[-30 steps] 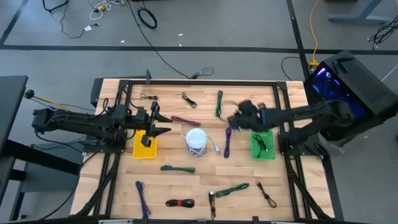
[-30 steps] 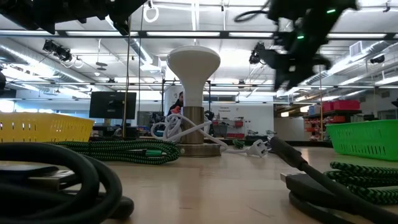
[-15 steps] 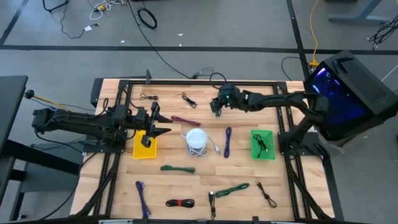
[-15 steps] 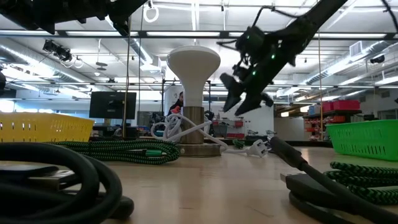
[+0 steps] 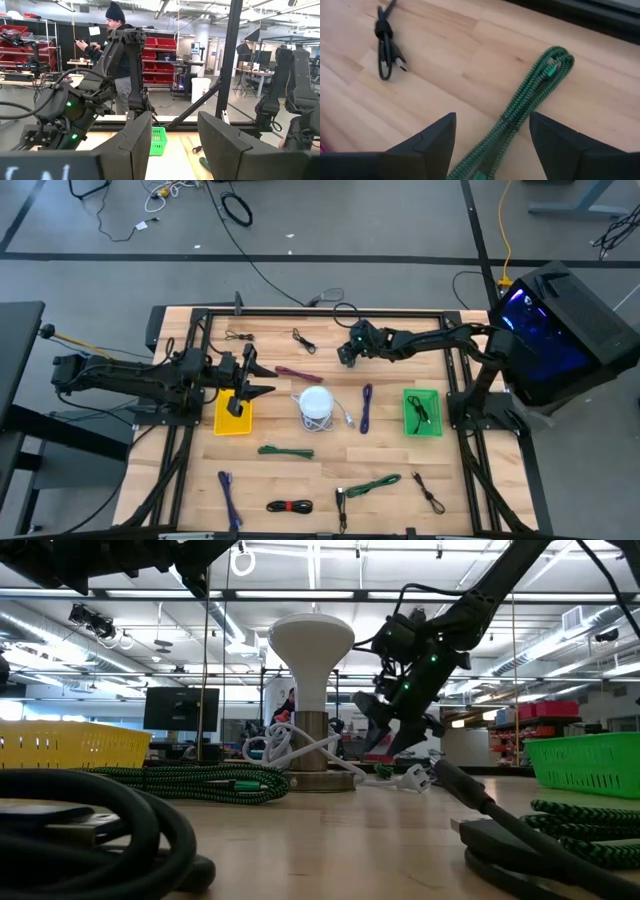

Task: Pick & Place USB Port
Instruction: Put the green charger cable into the yellow bin

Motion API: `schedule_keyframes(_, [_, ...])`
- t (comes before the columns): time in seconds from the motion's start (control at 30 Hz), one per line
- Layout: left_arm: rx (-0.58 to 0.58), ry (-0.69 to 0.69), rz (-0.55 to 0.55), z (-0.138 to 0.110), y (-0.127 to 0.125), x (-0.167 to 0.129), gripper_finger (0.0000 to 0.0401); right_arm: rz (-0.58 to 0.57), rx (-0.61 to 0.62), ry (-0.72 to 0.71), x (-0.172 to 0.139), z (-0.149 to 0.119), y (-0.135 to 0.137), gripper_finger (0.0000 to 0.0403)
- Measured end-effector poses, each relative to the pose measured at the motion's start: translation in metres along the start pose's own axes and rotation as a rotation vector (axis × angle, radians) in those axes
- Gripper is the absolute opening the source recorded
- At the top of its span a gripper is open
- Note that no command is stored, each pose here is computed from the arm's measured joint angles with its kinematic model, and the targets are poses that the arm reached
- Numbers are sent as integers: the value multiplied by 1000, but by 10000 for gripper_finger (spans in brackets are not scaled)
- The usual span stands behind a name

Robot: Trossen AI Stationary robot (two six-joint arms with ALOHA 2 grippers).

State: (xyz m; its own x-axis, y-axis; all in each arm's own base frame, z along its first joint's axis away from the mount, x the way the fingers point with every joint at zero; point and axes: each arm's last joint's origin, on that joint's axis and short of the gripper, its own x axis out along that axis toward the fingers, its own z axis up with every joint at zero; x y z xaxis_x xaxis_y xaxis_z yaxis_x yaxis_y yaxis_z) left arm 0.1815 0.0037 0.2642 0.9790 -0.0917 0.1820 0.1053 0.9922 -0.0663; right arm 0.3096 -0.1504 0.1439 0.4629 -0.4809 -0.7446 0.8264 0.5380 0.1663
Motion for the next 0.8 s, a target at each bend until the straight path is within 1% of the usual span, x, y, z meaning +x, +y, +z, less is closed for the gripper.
schedule_keyframes(0.17, [0, 0, 0, 0, 0, 0, 165, -8, -9, 13, -1, -3, 2, 249])
schedule_keyframes(0.27, [0, 0, 0, 0, 0, 0, 165, -14, 8, 22, 1, -5, 2, 247])
schedule_keyframes(0.53, [1, 5, 1, 0, 0, 0, 165, -27, 20, 62, 23, -19, 2, 246])
schedule_keyframes(0.6, [1, 6, 1, -1, 0, 0, 165, -29, 21, 60, 24, -20, 2, 240])
schedule_keyframes(0.67, [1, 7, 1, -1, 0, 0, 165, -40, 35, 63, 25, -21, 1, 216])
schedule_keyframes(0.7, [0, 8, 1, -1, 0, 0, 165, -47, 45, 67, 25, -21, 0, 193])
schedule_keyframes(0.73, [0, 9, 1, -1, 0, 0, 165, -52, 45, 71, 25, -21, 0, 163])
schedule_keyframes(0.8, [1, 9, 1, -1, 0, 0, 165, -59, 34, 77, 25, -22, -1, 83])
